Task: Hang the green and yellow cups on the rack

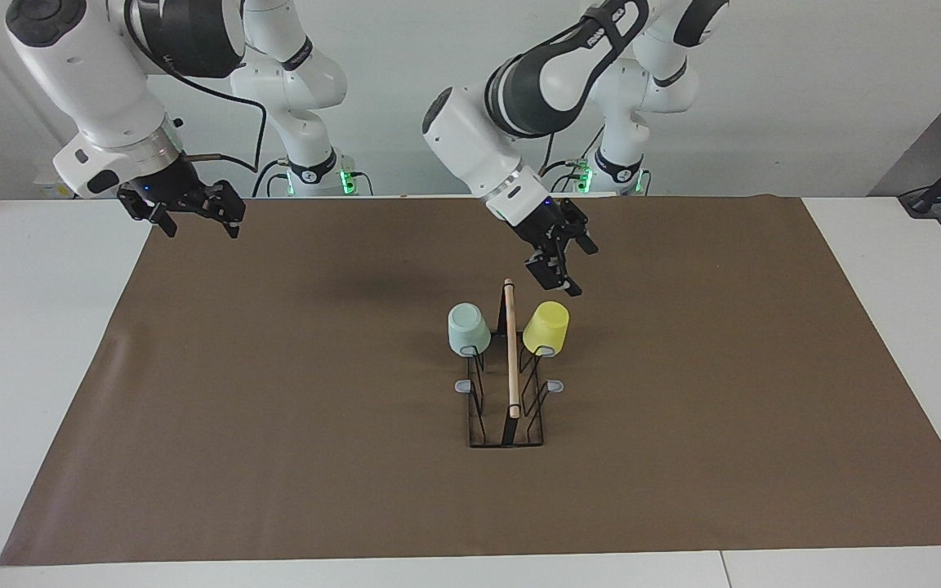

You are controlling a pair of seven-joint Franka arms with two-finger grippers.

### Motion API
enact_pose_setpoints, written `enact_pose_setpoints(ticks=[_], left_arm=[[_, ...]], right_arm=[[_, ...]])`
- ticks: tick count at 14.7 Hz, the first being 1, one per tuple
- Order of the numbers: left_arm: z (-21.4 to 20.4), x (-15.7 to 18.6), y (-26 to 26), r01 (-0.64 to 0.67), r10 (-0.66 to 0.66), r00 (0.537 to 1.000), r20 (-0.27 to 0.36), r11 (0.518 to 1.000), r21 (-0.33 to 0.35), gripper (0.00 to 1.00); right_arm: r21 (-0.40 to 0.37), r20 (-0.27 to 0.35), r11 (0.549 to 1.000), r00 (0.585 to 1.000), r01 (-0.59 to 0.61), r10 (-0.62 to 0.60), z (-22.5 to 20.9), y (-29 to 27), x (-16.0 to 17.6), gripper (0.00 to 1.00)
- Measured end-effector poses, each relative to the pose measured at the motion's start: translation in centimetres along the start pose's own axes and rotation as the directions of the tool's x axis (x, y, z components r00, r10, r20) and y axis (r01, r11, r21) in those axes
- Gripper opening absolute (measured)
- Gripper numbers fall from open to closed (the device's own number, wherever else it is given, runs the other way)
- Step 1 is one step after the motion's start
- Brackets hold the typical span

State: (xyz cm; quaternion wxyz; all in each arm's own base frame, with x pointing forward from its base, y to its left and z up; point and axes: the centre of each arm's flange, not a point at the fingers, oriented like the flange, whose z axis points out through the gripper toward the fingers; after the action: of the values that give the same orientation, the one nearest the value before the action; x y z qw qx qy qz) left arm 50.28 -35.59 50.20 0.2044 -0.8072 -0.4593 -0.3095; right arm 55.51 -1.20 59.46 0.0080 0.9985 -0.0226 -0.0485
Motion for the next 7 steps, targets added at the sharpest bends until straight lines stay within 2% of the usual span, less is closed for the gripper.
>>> enact_pose_setpoints(ticks=[2,5,7], left_arm=[[0.9,3.4,-0.4,-0.039,0.038,0.997,0.071,0.999,0.013,1.0],[2.8,7.3,-0.2,-0.033,0.035,0.986,0.161,0.999,-0.01,1.0],[4.0,10.2,-0.7,-0.099,0.105,0.961,0.256,0.994,-0.039,1.0]], right_arm=[[-0.001,0.004,1.0,1.0,0.002,-0.002,0.2,-0.1,0.2,1.0],[0.0,0.009,1.0,1.0,0.007,-0.007,0.4,-0.4,0.3,1.0],[0.005,0.031,1.0,1.0,0.005,-0.005,0.3,-0.4,0.0,1.0]])
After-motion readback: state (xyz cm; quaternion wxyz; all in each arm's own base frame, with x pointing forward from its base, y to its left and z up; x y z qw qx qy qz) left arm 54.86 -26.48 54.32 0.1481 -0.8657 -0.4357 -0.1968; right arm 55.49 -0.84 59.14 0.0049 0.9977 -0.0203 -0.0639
